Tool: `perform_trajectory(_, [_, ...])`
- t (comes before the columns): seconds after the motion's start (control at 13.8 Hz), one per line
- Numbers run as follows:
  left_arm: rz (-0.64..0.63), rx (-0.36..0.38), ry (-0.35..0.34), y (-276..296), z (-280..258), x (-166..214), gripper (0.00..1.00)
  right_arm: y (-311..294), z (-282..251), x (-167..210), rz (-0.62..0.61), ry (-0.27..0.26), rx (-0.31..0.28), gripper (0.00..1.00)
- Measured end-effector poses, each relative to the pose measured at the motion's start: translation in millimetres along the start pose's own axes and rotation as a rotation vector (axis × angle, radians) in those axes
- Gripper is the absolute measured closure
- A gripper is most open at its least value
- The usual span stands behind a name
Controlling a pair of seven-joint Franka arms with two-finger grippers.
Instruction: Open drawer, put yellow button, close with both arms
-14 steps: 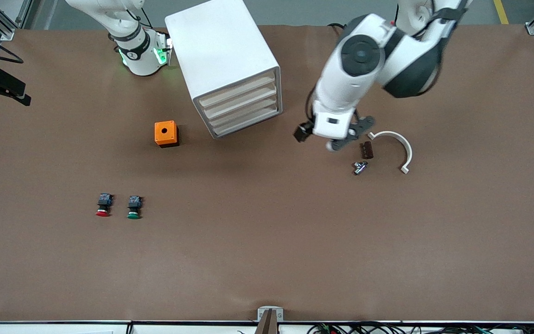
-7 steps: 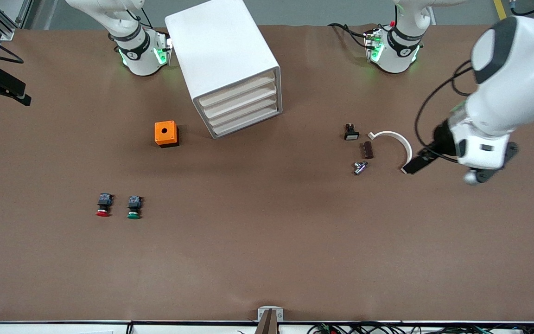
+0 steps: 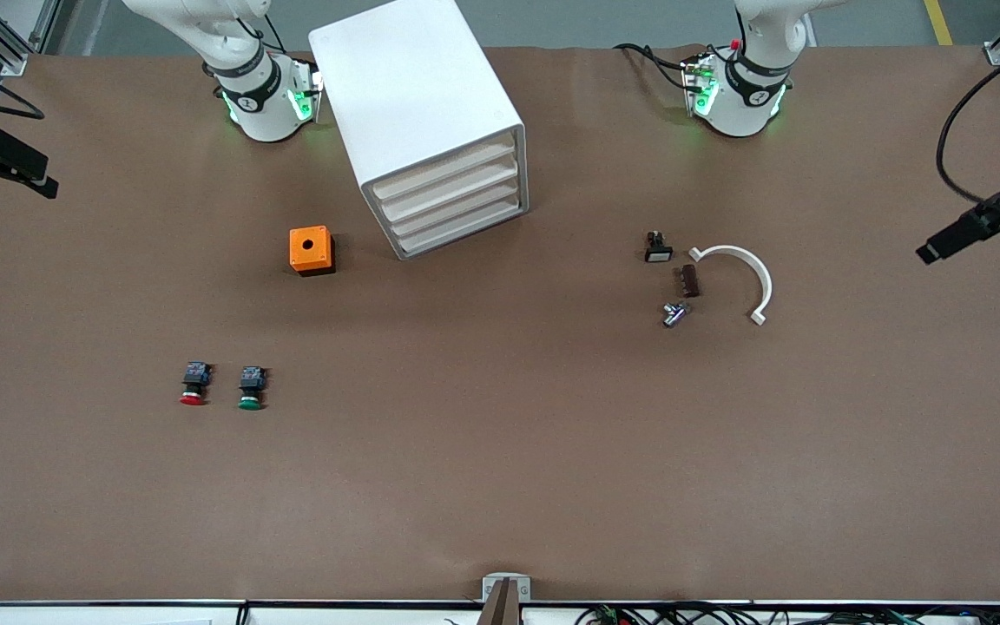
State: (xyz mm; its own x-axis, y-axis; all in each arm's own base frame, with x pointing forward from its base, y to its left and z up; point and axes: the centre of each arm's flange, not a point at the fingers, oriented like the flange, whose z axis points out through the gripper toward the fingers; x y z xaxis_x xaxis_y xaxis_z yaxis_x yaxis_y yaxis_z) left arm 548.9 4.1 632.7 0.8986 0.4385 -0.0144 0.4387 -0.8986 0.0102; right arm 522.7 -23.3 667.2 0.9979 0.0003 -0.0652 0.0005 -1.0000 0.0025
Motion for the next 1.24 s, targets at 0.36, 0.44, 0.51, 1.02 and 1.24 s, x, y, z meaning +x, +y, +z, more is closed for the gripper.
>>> perform_trajectory(0.36, [0.215, 0.022, -0.004, -0.7, -29.4, -35.0, 0.00, -0.1, 0.0, 0.0, 0.000, 0.000, 0.000, 0.00])
perform_trajectory(0.44, [0.233, 0.027, -0.010, 0.0, -33.2, -41.8, 0.00, -0.1, 0.0, 0.0, 0.000, 0.000, 0.000, 0.00])
perform_trajectory(0.51, [0.246, 0.030, -0.012, 1.9, -36.8, -48.4, 0.00, -0.1, 0.0, 0.0, 0.000, 0.000, 0.000, 0.00])
perform_trajectory(1.02, [0.280, 0.019, -0.020, 0.0, -40.5, -65.7, 0.00, -0.1, 0.1, 0.1, 0.000, 0.000, 0.000, 0.00])
perform_trajectory(1.24, [0.281, 0.021, -0.024, 0.5, -38.2, -65.3, 0.00, -0.1, 1.0, 0.8, 0.000, -0.002, 0.000, 0.00])
